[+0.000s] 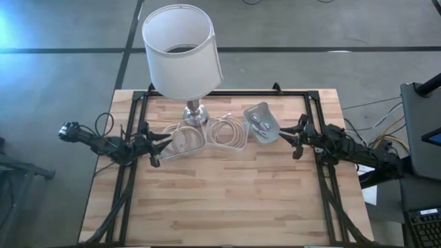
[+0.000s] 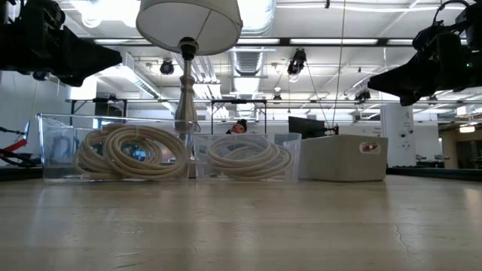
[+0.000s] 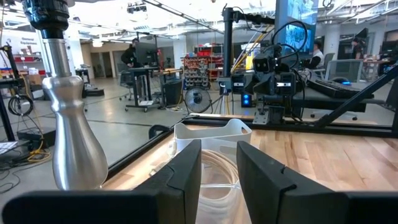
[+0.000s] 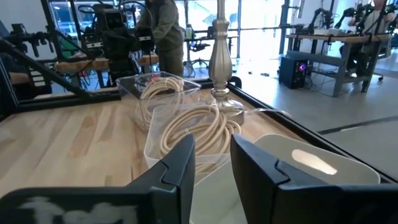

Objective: Pick & Place USB Port
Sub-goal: Return to Home Position

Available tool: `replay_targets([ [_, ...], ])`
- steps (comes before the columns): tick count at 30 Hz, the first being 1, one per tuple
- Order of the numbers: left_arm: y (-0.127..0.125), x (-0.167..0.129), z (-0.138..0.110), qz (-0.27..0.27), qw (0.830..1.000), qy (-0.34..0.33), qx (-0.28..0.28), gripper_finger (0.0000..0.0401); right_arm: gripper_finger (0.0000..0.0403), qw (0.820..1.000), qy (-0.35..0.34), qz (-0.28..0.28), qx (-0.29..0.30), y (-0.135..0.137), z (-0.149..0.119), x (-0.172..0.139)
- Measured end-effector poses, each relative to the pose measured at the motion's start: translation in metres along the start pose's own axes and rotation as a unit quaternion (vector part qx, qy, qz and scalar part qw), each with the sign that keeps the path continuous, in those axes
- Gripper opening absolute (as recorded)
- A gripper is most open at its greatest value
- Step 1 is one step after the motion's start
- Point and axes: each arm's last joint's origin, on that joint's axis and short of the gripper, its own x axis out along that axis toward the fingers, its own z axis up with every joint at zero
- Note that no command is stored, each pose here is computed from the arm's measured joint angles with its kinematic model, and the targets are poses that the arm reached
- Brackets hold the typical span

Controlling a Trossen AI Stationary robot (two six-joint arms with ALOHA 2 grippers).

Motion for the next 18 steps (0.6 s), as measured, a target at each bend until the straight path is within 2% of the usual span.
replay_targets([
  [18,0.0000,0.0000,0.0000,0.000,1.000,0.000,0.000,0.0106,0.0073,1.000,0.000,0.000,-0.001,0.0000,0.0000,0.0000],
])
